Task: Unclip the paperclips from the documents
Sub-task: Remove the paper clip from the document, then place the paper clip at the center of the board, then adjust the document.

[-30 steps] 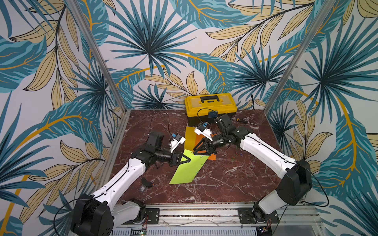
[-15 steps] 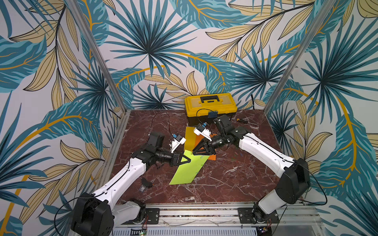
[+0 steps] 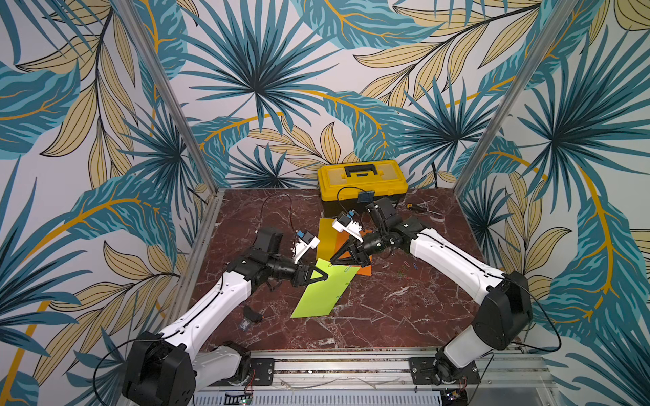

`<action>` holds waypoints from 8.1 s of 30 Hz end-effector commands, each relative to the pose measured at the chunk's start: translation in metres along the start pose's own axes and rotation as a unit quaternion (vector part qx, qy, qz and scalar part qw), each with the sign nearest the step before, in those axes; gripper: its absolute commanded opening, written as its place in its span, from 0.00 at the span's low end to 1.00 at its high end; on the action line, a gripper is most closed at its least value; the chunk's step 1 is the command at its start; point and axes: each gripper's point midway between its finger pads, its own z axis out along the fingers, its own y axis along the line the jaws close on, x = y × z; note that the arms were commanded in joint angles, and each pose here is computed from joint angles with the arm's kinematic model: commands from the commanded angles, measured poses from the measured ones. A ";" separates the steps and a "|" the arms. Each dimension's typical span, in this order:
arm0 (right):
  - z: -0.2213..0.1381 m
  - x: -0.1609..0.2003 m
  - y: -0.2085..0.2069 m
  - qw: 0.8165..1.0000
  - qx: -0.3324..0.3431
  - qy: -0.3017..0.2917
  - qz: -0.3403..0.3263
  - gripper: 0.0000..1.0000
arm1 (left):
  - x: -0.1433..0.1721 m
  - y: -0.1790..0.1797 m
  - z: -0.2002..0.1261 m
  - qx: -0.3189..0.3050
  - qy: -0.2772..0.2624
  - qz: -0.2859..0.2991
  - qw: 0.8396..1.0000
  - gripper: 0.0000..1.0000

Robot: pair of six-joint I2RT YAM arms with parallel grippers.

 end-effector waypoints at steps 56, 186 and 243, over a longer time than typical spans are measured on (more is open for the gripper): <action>-0.013 -0.007 -0.005 1.000 0.013 -0.023 0.002 0.00 | 0.001 -0.004 -0.003 -0.008 0.003 0.020 1.000 0.00; -0.060 -0.011 -0.009 0.975 0.000 -0.221 -0.027 0.69 | -0.079 -0.041 -0.050 0.022 -0.089 0.087 0.992 0.00; -0.044 -0.018 -0.002 0.985 -0.010 -0.174 -0.001 0.00 | -0.080 -0.025 -0.030 0.010 -0.074 0.057 0.996 0.15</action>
